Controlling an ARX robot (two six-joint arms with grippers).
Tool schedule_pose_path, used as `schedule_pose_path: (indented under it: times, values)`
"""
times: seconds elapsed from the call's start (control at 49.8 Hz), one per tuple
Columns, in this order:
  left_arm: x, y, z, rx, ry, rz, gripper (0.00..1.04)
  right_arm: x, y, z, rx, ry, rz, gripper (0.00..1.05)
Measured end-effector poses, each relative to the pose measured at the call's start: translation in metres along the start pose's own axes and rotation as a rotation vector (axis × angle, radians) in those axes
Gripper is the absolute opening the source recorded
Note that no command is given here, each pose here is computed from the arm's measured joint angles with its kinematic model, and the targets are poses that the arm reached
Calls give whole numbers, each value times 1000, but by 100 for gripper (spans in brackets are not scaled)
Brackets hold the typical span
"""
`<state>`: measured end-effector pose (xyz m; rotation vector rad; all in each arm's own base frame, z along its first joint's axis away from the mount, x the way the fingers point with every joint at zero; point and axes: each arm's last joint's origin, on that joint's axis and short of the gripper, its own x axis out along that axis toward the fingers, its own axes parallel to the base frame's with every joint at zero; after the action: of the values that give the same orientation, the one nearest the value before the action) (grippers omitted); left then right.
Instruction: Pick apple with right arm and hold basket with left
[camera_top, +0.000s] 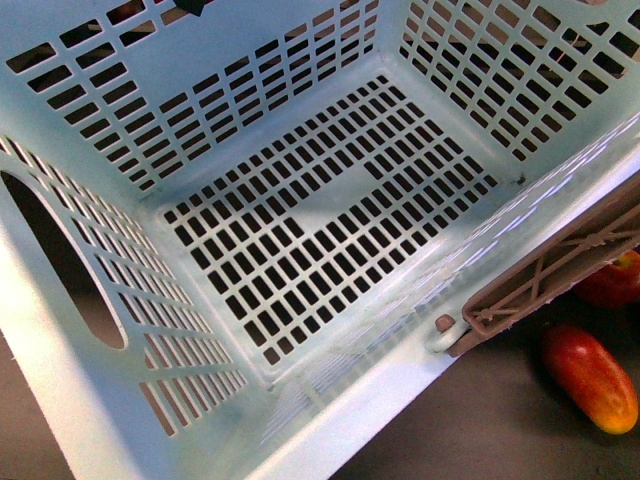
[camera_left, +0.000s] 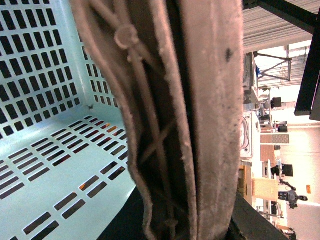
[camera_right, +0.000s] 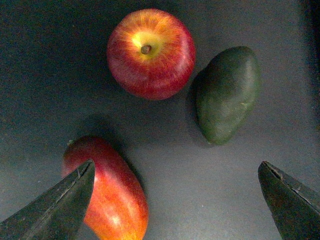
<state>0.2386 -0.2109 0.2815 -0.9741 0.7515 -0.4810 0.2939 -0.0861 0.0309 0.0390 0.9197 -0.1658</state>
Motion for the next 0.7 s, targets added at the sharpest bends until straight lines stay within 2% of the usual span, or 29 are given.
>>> schedule_pose_path:
  times: [0.382, 0.703]
  values:
    - [0, 0, 0, 0, -1, 1, 18, 59, 13, 26, -44, 41, -20, 96]
    - [0, 0, 0, 0, 0, 0, 18, 87, 29, 48, -84, 31, -6, 96]
